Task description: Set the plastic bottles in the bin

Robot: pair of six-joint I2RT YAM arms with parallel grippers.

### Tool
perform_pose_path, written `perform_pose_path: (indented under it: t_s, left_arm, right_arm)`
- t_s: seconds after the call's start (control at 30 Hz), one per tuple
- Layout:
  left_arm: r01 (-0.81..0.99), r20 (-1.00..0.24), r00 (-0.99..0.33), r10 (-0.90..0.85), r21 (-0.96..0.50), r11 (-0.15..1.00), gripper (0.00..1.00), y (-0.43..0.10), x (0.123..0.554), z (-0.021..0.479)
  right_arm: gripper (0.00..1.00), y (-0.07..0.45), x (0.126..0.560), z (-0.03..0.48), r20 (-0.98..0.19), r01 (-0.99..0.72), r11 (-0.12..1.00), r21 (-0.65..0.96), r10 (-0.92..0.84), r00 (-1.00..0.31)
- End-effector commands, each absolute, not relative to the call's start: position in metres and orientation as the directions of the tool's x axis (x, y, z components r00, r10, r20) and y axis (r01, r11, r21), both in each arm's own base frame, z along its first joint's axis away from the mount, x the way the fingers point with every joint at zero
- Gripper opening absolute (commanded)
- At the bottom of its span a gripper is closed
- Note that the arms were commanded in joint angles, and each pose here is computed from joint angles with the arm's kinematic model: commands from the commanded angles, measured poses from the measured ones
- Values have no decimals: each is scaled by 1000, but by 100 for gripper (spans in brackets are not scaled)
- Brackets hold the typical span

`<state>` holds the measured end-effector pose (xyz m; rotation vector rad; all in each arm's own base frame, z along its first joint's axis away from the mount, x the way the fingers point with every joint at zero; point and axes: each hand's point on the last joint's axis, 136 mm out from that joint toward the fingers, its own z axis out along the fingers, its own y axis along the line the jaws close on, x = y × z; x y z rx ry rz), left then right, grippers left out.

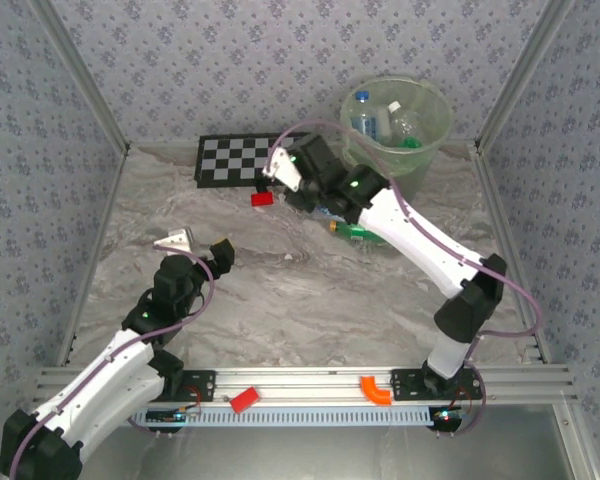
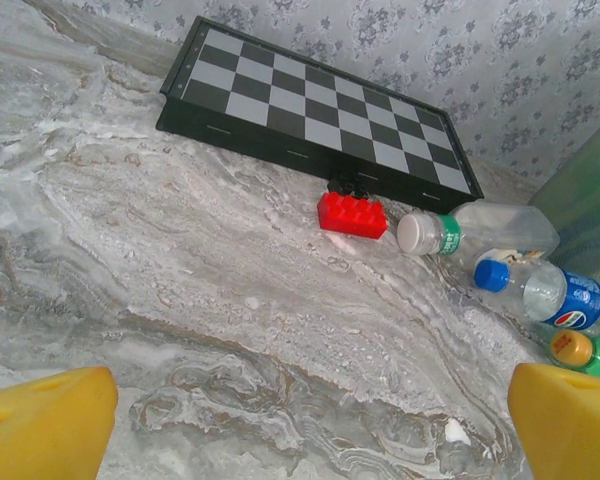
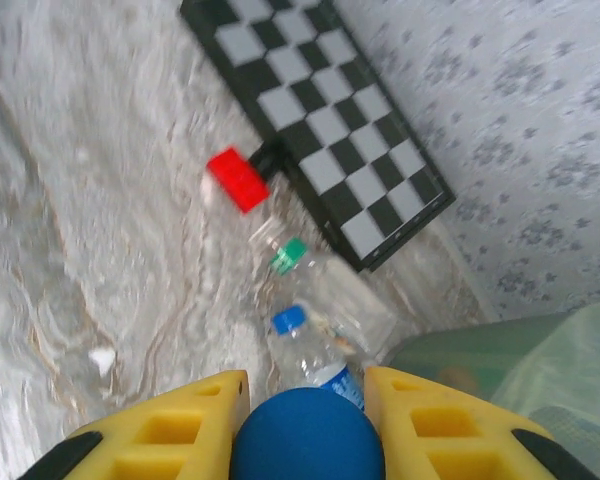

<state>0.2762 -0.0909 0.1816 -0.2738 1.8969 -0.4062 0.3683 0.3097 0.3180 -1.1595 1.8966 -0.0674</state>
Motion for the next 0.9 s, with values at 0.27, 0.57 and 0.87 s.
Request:
perform_pose_path:
  t_s: [0.27,0.57,0.87]
  left_arm:
    - [279,-860,-341,-379,-477,833,100,-136,272,207]
    - [392,-870,-354,-343,-471,790,100,-160,266,214]
    - [392,-868,-386,-314,-462,795,100,-167,268,207]
  right_arm:
    - [30,264,391,456,-976,-636,763,-113,-205,-72]
    - [34,172,451,501,-1000,-407,913,4,11,14]
    - [35,105,514,499,-997,-159,987,22,33,70]
